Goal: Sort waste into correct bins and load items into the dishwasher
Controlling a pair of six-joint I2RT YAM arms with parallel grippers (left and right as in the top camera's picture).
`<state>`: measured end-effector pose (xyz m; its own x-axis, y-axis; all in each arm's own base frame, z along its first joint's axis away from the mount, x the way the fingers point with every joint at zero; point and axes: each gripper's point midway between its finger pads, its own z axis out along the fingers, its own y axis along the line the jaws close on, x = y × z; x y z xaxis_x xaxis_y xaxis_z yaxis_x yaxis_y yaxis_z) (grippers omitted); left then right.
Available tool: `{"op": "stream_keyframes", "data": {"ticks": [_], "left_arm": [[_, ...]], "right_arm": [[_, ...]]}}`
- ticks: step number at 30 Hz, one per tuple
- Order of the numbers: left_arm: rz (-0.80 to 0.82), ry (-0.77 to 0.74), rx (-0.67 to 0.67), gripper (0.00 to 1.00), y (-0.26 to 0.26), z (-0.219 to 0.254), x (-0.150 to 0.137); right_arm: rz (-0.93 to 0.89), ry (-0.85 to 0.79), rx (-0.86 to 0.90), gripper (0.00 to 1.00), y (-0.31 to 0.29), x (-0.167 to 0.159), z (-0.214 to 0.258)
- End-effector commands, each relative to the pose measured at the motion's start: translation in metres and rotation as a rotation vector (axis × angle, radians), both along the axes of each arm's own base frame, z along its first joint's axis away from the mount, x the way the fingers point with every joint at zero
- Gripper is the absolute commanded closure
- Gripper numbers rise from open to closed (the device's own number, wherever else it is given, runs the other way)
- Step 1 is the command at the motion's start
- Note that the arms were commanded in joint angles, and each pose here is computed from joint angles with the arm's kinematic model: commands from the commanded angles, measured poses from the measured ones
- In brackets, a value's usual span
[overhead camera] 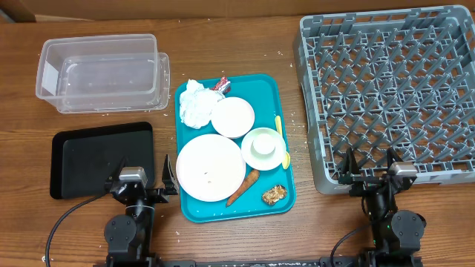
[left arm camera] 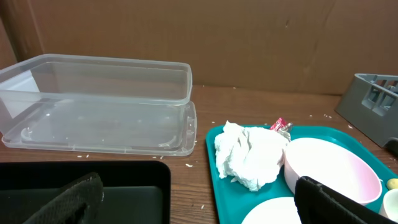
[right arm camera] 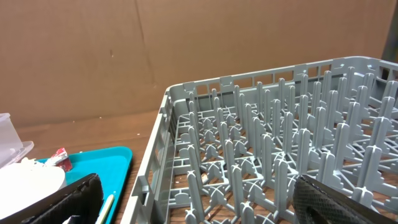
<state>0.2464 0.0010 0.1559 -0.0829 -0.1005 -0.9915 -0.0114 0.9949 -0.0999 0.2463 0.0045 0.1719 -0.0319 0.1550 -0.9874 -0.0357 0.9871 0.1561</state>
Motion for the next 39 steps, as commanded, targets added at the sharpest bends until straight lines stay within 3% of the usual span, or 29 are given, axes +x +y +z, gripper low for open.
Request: {"op": "stream_keyframes", "data": {"ticks": [1, 11, 17, 23, 28, 34, 39], "left_arm": [[0.002, -0.007, 0.019, 0.00, 0.000, 0.000, 0.000], [-0.009, -0.012, 0.001, 0.00, -0.002, 0.001, 0.000], [-0.282, 0.018, -0.389, 0.00, -0.053, 0.008, -0.008], [-0.349, 0.019, -0.510, 0.00, -0.064, 0.017, -0.012], [-0.563, -0.133, -0.459, 0.00, -0.090, 0.066, -0.030], [-0.563, -0.170, -0.378, 0.00, -0.090, 0.110, -0.042], [-0.539, -0.072, -0.286, 0.00, -0.090, 0.138, -0.043]], "right_arm": [[0.001, -0.006, -0.004, 0.00, 0.000, 0.000, -0.001], [0.001, -0.006, -0.004, 0.00, 0.000, 0.000, -0.001], [0.001, -0.006, -0.004, 0.00, 0.000, 0.000, -0.001], [0.001, -0.006, -0.004, 0.00, 0.000, 0.000, -0.001], [0.001, -0.006, -0.004, 0.00, 0.000, 0.000, -0.001], [0.001, -0.006, -0.004, 0.00, 0.000, 0.000, -0.001], [0.001, -0.006, -0.004, 0.00, 0.000, 0.000, -0.001]]}}
